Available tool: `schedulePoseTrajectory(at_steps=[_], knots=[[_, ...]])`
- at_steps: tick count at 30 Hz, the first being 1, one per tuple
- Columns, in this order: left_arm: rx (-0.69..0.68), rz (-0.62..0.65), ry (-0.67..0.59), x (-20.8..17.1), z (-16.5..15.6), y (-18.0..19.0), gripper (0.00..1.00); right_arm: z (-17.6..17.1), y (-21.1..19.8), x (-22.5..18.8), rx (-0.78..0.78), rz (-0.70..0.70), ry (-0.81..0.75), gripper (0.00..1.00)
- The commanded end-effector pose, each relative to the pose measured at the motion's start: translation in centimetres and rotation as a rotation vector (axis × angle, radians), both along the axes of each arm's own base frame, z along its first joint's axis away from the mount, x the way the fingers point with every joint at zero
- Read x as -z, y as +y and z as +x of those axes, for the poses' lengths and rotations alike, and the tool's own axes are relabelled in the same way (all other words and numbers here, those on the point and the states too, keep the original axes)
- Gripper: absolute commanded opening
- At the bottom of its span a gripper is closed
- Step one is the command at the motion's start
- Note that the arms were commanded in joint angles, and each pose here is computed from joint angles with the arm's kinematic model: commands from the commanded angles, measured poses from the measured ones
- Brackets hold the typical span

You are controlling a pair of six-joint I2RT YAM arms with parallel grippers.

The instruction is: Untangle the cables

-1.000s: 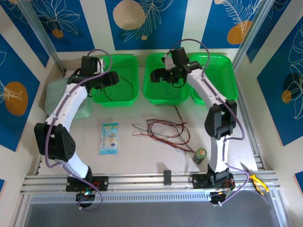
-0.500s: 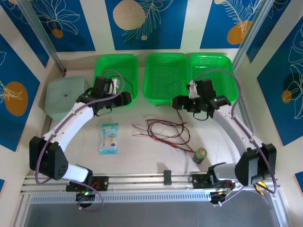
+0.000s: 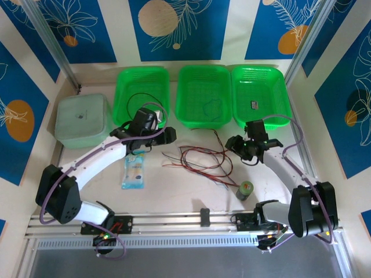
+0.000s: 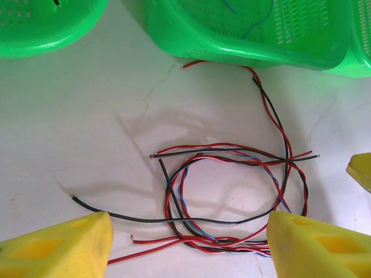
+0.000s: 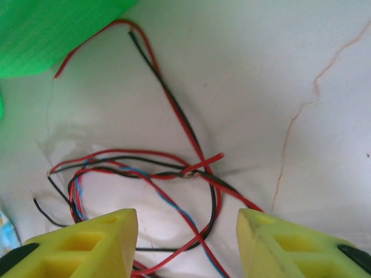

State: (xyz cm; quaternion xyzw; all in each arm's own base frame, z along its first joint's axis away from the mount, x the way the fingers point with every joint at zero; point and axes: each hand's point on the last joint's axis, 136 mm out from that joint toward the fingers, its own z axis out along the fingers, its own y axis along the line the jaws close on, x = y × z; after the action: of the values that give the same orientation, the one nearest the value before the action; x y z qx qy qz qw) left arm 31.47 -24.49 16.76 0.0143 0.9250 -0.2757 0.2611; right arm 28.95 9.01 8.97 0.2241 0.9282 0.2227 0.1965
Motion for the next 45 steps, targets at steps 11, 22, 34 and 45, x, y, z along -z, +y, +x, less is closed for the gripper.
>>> schedulePoseTrajectory(at_steps=[11, 22, 34, 45], knots=[[0.232, 0.022, -0.065, 0.5, 0.3, -8.1, 0.68, 0.5, -0.4, 1.4, 0.039, 0.123, 0.033, 0.42], [0.618, 0.364, -0.1, 5.6, -2.4, -17.3, 0.6, 0.7, -4.5, -0.7, 0.155, 0.222, -0.026, 0.41], [0.696, 0.372, -0.062, 8.2, -3.3, -24.3, 0.49, 0.1, -6.4, -1.8, 0.172, 0.277, -0.048, 0.41], [0.682, 0.401, -0.038, 10.0, -2.5, -25.1, 0.36, 0.2, -6.1, -1.3, 0.164, 0.309, -0.047, 0.41]])
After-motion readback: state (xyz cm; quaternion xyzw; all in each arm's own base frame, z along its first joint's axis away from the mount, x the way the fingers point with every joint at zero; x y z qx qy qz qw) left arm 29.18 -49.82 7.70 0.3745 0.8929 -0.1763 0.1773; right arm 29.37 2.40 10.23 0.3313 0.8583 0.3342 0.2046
